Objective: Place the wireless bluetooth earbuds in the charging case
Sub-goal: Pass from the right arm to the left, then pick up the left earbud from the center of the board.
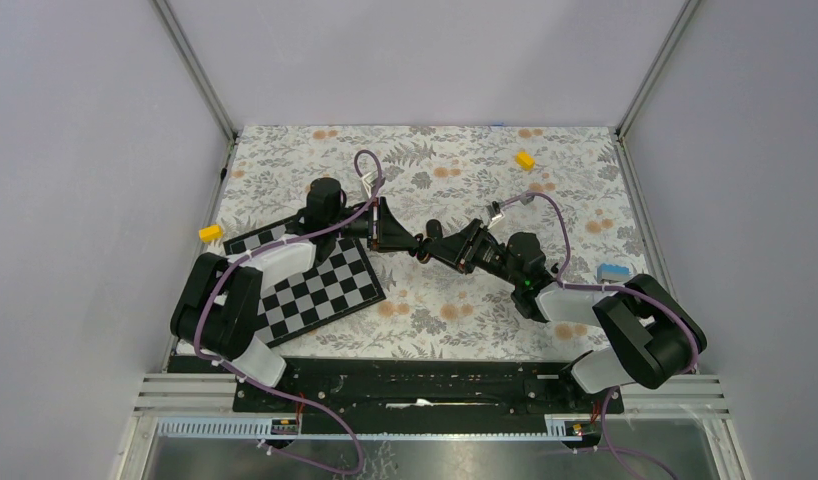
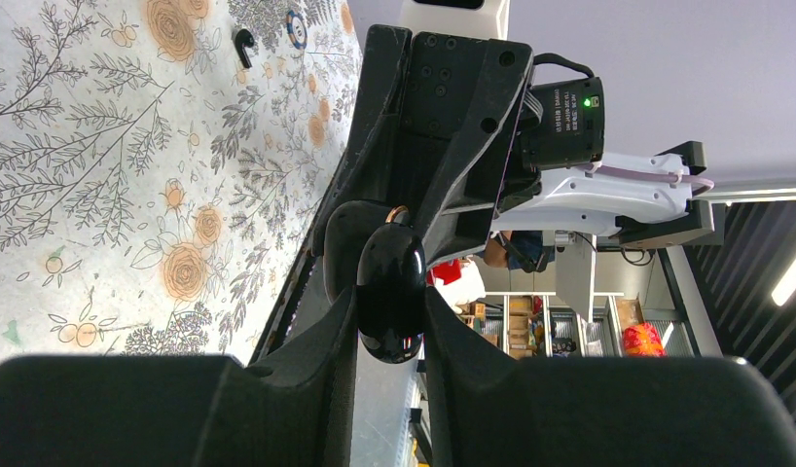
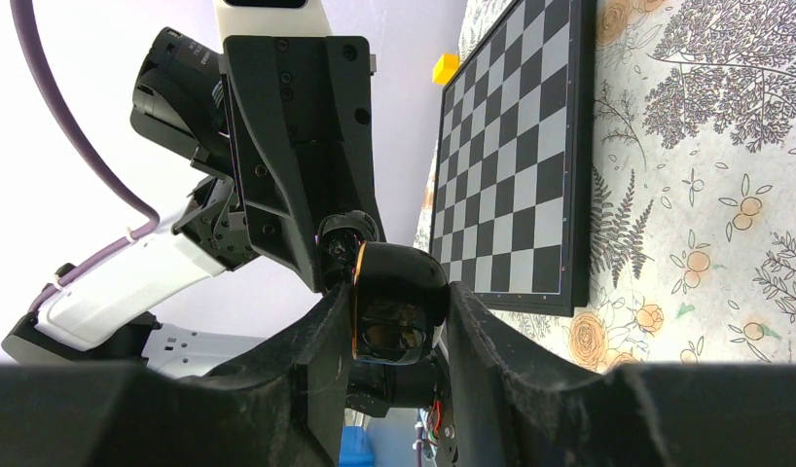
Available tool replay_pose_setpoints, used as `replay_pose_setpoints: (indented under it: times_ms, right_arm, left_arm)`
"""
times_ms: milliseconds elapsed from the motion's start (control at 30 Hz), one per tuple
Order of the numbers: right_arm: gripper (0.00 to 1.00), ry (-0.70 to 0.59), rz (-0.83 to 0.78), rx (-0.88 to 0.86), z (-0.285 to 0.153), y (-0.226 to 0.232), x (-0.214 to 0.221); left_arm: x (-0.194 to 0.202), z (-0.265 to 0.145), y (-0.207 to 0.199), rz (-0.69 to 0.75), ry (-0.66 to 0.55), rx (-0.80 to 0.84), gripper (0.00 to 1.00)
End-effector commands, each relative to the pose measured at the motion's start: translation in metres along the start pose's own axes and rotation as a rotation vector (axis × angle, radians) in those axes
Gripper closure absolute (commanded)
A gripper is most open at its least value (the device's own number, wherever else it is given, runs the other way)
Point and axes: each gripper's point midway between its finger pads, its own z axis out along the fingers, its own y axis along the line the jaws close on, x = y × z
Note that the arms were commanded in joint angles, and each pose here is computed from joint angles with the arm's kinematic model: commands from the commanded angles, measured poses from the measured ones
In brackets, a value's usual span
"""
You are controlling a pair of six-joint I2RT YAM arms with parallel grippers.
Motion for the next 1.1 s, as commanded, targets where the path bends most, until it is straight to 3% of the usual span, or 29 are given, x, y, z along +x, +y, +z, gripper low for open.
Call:
replay_pose_setpoints:
  times_ms: [0,133,333,500,667,767,833,933,1067]
  right_arm:
    - [0.50,-0.018,-0.031,-0.077,0.004,0.023,-0.006]
    - [0.31,-0.027,-0.031,-0.059,0.002,0.020,-0.006]
    - [0.22,-0.035,-0.058,0.001,-0.006,0.010,-0.007]
    - [0.09,-0.054,-0.113,0.399,-0.036,-0.050,-0.019]
    - [0.06,-0.195,-0.236,0.806,-0.117,-0.091,-0.059]
    - [0.08,-0.310,-0.332,1.070,-0.180,-0.100,-0.091]
    - [0.15,-0.316,-0.355,1.215,-0.212,-0.110,-0.100]
    - [0.30,-0.272,-0.286,1.330,-0.233,-0.130,-0.102]
    - [0.54,-0.220,-0.231,1.328,-0.226,-0.146,-0.098]
  left_arm:
    - [-0.007,0.005,-0.016,0.087,-0.001,0.018,1.00]
    - [-0.007,0.005,-0.005,0.084,-0.002,-0.035,1.00]
    - [-0.007,0.003,0.010,0.084,-0.003,-0.119,1.00]
    - [-0.011,0.000,0.007,0.110,-0.021,-0.140,1.00]
    - [-0.013,0.001,0.001,0.123,-0.013,-0.125,1.00]
    - [-0.014,0.002,0.003,0.119,-0.009,-0.125,1.00]
    - [-0.016,0.003,0.004,0.116,-0.007,-0.122,1.00]
    - [-0.018,0.005,0.004,0.110,-0.007,-0.114,1.00]
    - [-0.019,0.006,0.004,0.108,-0.006,-0.108,1.00]
